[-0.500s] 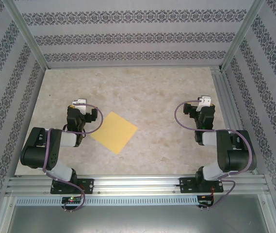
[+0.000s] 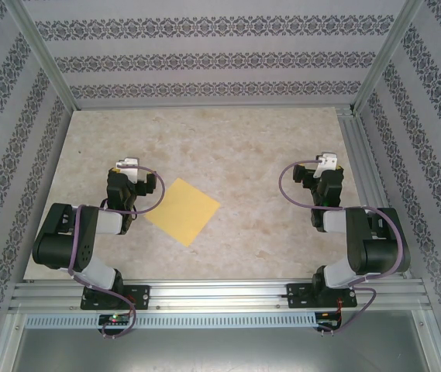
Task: Fold a paper plane with a square sheet of paper (fold left side to right side)
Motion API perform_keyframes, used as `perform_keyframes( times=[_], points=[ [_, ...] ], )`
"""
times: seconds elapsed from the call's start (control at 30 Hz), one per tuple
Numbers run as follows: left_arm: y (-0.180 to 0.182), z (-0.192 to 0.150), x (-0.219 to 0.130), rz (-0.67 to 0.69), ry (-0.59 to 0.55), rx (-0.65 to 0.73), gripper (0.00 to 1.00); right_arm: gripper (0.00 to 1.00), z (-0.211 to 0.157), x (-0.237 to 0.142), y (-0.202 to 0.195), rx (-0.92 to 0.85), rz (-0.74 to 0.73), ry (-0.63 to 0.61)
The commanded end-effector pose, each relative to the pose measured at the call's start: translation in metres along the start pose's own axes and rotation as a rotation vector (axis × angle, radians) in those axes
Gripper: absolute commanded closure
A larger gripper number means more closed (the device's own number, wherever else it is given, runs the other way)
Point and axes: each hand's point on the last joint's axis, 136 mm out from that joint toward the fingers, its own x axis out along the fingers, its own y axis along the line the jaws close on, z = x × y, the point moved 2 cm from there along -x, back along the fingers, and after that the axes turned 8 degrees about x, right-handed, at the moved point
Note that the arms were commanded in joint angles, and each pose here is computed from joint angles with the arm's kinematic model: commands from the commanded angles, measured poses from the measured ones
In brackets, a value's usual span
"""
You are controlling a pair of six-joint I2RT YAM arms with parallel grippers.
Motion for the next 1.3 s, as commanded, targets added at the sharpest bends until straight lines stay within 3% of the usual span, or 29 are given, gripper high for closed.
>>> perform_keyframes(
  times=[0.0,0.7,0.83,0.93,1.07,1.27],
  points=[
    [0.003,0.009,0.003,-0.002,-0.018,0.01,0.0,0.02,0.012,0.0,0.003,0.006,0.014,-0.046],
    [0.005,0.009,0.003,-0.002,-0.015,-0.002,0.0,0.02,0.015,0.0,0.003,0.018,0.029,-0.044],
    [0.016,0.04,-0.008,0.024,0.016,-0.012,0.0,0.02,0.038,-0.003,0.003,0.027,0.012,-0.007],
    [0.032,0.076,-0.034,0.091,-0.034,-0.092,0.0,0.02,0.062,-0.015,0.009,0.087,0.013,0.061],
    [0.038,0.098,-0.057,0.084,0.105,-0.267,0.0,0.02,0.09,-0.035,0.028,0.183,0.014,0.107],
    [-0.009,0.079,-0.082,-0.169,0.384,-0.498,0.0,0.02,0.067,-0.055,0.079,0.336,0.032,0.341]
  ],
)
